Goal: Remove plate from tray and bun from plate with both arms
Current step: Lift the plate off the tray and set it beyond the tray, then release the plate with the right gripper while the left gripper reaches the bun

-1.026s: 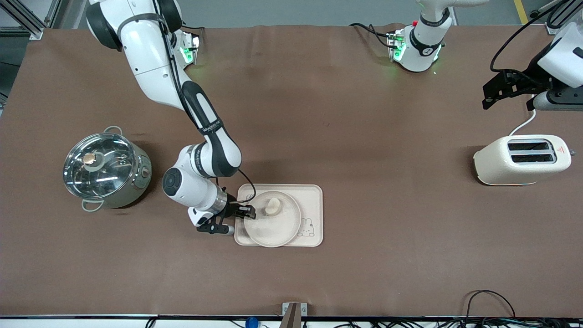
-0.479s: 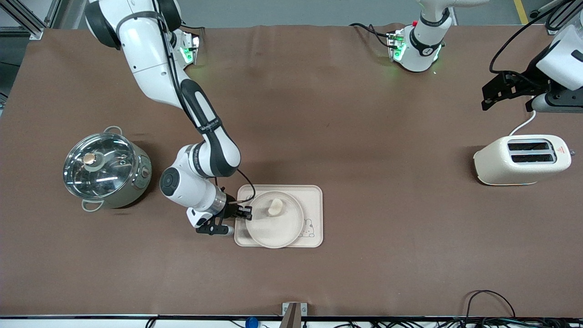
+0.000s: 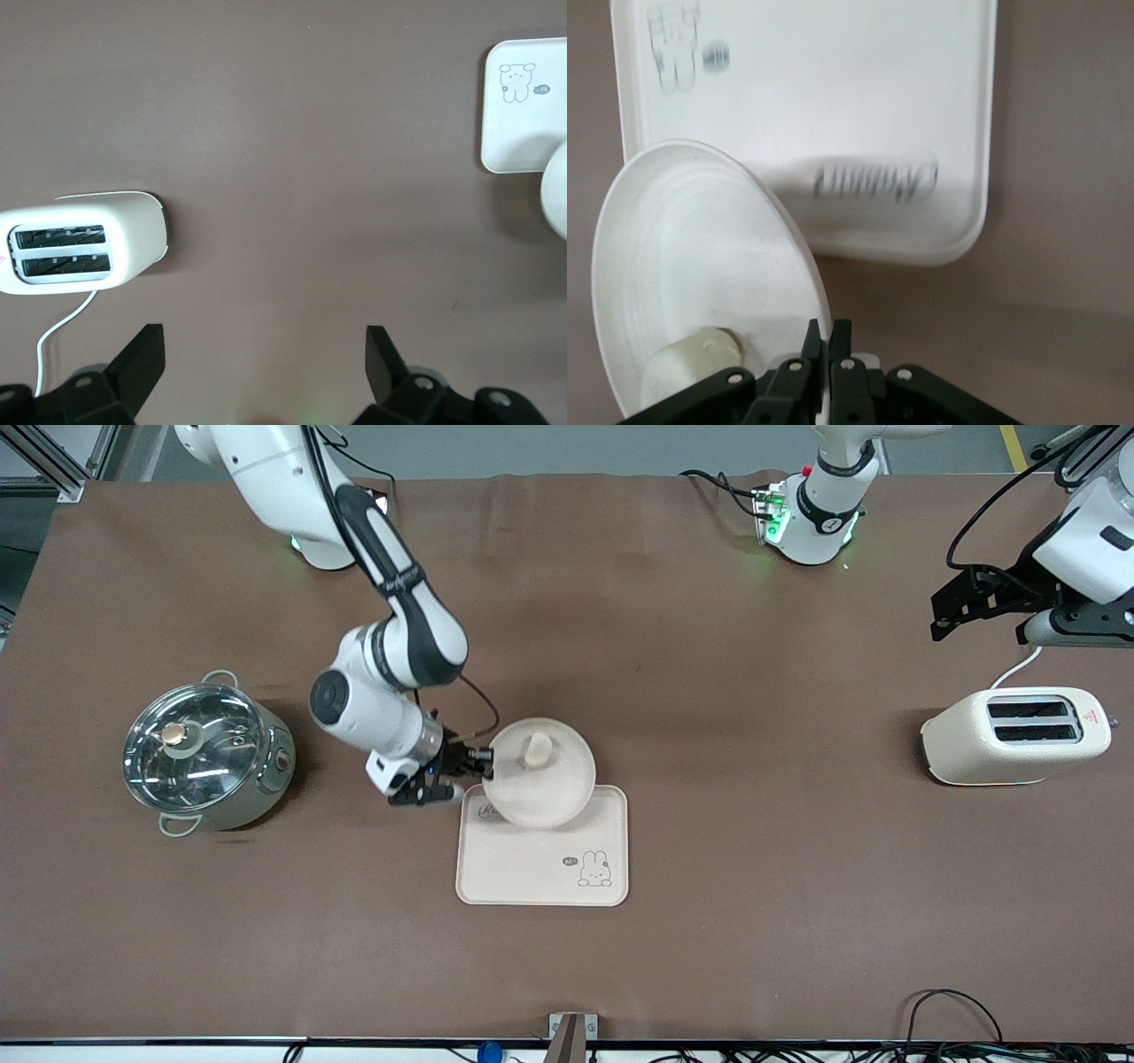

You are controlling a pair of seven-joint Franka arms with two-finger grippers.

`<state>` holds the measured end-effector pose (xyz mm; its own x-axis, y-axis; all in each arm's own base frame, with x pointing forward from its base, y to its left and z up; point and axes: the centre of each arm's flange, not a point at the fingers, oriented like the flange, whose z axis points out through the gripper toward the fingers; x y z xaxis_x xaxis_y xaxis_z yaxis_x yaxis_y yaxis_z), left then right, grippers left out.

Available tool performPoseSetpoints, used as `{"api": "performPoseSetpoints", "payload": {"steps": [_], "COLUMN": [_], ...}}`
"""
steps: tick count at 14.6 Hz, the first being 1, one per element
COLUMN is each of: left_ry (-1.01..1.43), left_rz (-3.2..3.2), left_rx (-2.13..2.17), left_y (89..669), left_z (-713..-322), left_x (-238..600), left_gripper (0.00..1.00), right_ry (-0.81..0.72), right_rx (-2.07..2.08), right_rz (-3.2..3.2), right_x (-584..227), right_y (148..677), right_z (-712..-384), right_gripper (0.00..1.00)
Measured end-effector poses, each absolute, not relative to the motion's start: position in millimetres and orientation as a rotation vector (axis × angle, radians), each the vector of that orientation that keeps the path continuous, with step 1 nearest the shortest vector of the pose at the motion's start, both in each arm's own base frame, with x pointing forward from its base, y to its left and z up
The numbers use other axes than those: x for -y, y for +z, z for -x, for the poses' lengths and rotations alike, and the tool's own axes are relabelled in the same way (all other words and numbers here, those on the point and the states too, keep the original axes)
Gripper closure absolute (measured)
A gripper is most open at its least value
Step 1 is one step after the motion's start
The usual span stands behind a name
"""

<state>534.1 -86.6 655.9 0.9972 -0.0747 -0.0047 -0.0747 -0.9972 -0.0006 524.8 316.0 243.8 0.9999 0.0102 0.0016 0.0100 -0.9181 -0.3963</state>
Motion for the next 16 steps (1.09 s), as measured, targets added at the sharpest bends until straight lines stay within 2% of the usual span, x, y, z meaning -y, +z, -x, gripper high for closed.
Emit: {"api": "performPoseSetpoints", "payload": {"steps": [2,4,6,7,12,14,15,16], "left_ry": [0.03,0.067,0.094,0.098,0.107,0.132,0.146,0.152], "left_rz": [3.146,3.163,3.168,3.169,3.174,3.163,3.154,3.149], "left_rx": [-0.128,-0.151,-0.153,-0.14,0.042,0.158,0.2,0.227], "left_y": [649,635,614,600,516,476,457,439], "left_z": [-538,-544,-555,-561,-577,-573,-567,-559], "left_x": [91,101,127,145,262,309,334,361], "left_gripper": [0.0,0.0,0.0,0.0,0.0,0.0,0.0,0.0], "right_ry": [0.009,0.025,0.03,0.025,0.016,0.115,0.166,0.2], "right_rx": [0.06,0.097,0.102,0.092,-0.029,-0.083,-0.098,-0.089], "right_rz": [2.77,2.802,2.809,2.809,2.797,2.741,2.701,2.674], "right_x": [-328,-335,-335,-331,-280,-253,-236,-214], "right_y": [226,208,204,204,211,229,246,268], "right_z": [-476,-446,-440,-444,-482,-509,-525,-541], "right_gripper": [0.95,0.95,0.95,0.9,0.41,0.25,0.11,0.02]}}
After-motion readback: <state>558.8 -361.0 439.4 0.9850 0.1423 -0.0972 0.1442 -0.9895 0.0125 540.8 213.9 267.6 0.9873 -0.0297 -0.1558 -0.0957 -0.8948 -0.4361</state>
